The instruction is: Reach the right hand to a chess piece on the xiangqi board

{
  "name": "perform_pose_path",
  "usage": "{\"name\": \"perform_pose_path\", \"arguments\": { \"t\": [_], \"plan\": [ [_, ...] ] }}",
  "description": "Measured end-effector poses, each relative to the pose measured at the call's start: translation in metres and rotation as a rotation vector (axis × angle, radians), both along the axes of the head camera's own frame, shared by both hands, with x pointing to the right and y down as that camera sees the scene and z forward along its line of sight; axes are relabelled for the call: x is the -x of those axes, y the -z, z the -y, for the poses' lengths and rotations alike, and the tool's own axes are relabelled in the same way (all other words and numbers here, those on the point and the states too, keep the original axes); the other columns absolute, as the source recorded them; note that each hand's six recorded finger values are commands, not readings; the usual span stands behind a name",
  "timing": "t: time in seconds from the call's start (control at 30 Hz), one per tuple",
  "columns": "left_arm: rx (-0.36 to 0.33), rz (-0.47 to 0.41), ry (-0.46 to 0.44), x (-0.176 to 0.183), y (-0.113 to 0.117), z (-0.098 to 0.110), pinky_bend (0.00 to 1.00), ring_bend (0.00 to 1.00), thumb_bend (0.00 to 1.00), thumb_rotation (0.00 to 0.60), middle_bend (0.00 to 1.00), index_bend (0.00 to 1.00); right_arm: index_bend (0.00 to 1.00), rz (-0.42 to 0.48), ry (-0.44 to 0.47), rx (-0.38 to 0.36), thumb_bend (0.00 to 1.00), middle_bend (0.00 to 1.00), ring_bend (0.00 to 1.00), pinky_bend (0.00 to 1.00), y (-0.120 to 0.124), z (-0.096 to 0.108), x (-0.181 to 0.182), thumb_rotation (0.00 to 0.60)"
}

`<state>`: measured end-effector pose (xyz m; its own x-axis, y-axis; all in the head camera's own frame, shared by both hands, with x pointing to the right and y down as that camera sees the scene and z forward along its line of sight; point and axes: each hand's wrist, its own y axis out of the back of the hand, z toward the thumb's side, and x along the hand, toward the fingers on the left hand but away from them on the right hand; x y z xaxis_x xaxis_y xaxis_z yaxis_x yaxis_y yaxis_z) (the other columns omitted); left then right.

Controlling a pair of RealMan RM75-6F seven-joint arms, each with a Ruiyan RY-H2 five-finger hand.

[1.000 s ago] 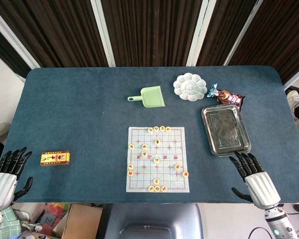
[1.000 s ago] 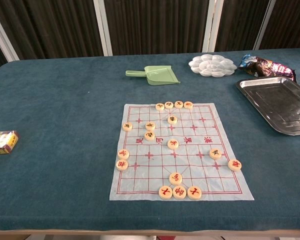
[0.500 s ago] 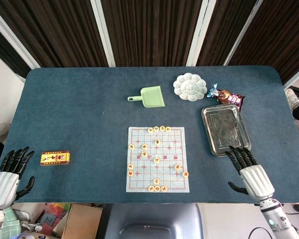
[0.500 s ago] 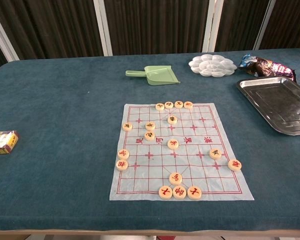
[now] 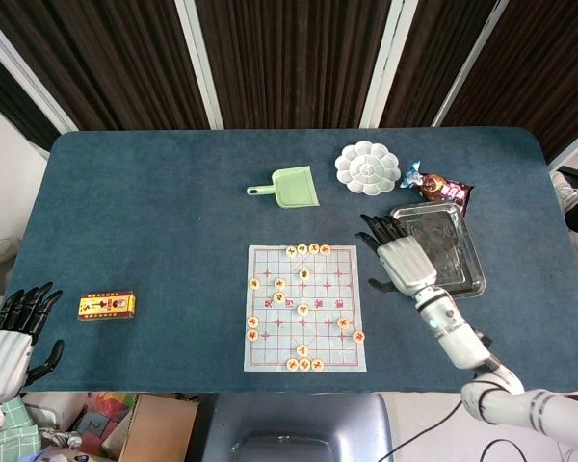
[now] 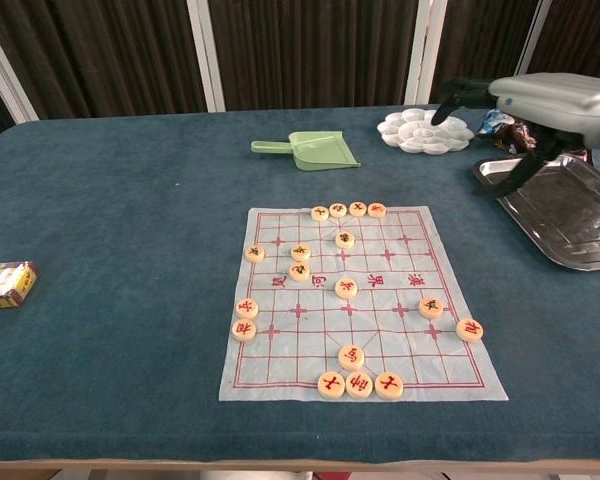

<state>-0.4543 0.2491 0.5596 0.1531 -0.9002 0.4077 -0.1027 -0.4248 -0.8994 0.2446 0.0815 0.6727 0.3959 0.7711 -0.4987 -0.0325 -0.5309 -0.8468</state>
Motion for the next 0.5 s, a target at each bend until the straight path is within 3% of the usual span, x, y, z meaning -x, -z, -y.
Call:
{"name": "perform_pose_path", "arguments": {
  "t": [0.27, 0.5],
  "plan": [
    [0.016, -0.003, 0.010, 0.005, -0.002, 0.002, 0.00, 0.00, 0.44, 0.600, 0.00, 0.00, 0.47, -0.094, -0.028, 0.011, 0.34, 0.00, 0.00, 0.00, -0.052, 0.028, 0.033, 0.600],
    [0.036, 0.000, 0.000, 0.003, -0.006, 0.001, 0.00, 0.00, 0.44, 0.600, 0.00, 0.00, 0.52, -0.136, -0.024, 0.040, 0.40, 0.03, 0.00, 0.00, -0.084, 0.036, 0.063, 0.600]
  ]
}}
